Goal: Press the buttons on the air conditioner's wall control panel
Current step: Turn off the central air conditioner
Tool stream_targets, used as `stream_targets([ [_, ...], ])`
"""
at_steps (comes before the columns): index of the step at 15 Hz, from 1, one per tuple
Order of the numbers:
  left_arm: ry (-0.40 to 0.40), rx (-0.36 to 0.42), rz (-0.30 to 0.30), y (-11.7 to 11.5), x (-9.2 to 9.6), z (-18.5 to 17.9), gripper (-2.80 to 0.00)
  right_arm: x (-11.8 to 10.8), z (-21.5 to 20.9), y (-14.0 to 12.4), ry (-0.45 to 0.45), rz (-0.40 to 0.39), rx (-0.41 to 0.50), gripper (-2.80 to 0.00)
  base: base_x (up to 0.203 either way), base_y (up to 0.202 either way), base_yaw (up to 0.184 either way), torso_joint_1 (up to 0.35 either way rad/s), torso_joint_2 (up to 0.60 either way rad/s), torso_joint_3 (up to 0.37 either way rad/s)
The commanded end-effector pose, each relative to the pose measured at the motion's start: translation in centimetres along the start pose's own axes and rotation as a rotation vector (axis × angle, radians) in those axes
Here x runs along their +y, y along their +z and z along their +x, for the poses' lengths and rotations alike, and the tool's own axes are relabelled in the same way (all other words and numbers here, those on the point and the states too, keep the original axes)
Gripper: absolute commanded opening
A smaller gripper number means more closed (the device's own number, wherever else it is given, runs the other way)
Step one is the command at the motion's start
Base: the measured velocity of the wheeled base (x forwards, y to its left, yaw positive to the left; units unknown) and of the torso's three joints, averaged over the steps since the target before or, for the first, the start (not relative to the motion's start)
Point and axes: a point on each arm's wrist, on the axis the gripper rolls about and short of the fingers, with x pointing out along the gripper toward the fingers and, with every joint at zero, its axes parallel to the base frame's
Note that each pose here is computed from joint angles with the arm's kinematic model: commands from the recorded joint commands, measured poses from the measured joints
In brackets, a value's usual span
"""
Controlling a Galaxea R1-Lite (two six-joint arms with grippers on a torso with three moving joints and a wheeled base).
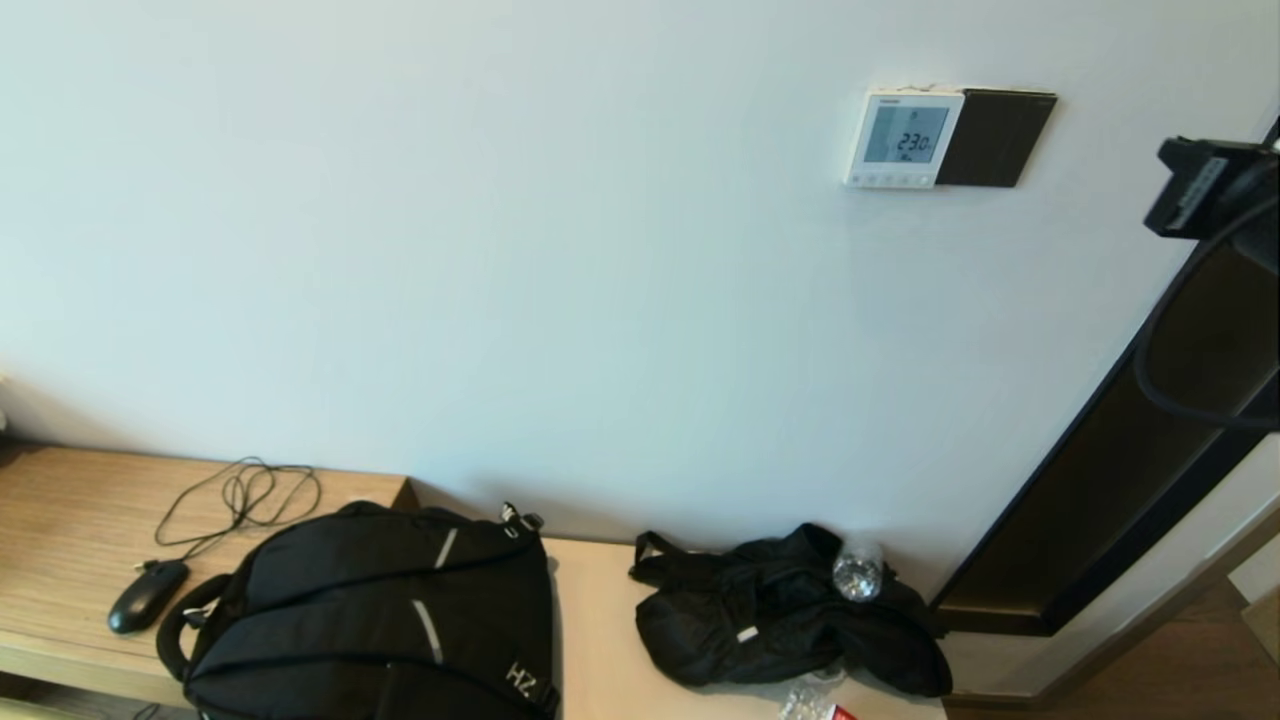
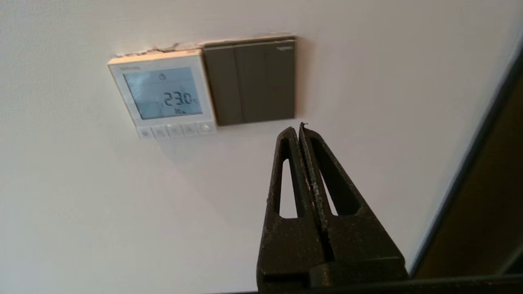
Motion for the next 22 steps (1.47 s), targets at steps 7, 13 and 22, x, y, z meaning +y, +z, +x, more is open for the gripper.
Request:
stream_targets([
  [7, 0.001, 0.0, -0.001, 0.0, 0.0, 0.0, -2.8, 8.8, 10.8, -5.6, 0.028, 0.027, 0.053, -2.8, 0.0, 0.0, 0.0, 0.0, 0.0, 0.0],
  [13, 0.002, 0.0, -0.001, 0.0, 0.0, 0.0, -2.8, 9.2, 12.5, -7.4, -0.03, 0.012, 0.076, -2.8, 0.0, 0.0, 0.0, 0.0, 0.0, 0.0],
  [22, 0.001, 0.0, -0.001, 0.0, 0.0, 0.0, -2.8, 9.0, 12.8, -7.5, -0.041, 0.013, 0.071, -2.8, 0.0, 0.0, 0.0, 0.0, 0.0, 0.0],
])
